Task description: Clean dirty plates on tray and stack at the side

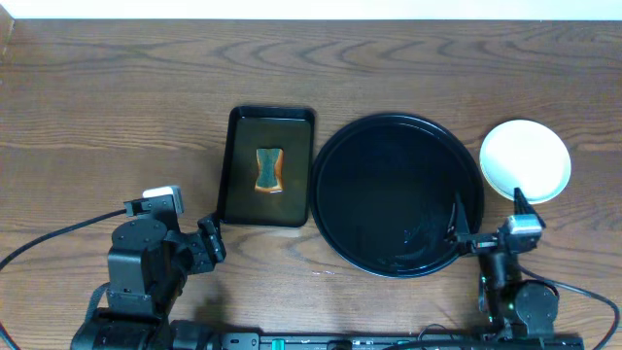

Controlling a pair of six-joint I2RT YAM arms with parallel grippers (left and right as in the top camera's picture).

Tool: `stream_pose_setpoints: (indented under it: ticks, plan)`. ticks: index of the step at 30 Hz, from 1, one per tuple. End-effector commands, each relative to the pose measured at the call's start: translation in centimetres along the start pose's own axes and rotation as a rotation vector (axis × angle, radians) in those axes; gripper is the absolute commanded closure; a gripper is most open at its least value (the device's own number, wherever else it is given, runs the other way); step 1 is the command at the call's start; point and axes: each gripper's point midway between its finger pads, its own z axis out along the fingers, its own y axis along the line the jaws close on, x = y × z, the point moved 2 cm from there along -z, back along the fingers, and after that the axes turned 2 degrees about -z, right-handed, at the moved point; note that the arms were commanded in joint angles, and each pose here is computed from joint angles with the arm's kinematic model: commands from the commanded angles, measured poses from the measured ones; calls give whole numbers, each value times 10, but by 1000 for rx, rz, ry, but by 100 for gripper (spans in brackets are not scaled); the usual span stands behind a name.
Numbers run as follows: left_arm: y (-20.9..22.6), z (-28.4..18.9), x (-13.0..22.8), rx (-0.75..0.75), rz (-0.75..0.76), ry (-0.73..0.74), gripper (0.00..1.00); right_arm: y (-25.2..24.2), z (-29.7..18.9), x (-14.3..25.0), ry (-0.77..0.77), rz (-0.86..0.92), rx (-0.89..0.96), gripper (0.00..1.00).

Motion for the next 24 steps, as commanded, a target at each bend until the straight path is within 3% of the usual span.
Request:
stream_pose_setpoints:
  ticks: [1, 24]
  plan:
    - [1, 1, 2, -3, 14, 6, 22, 0, -1, 25, 102, -68, -12, 1]
    - [1, 1, 2, -3, 14, 6, 21, 1, -2, 27, 113, -66, -19, 1]
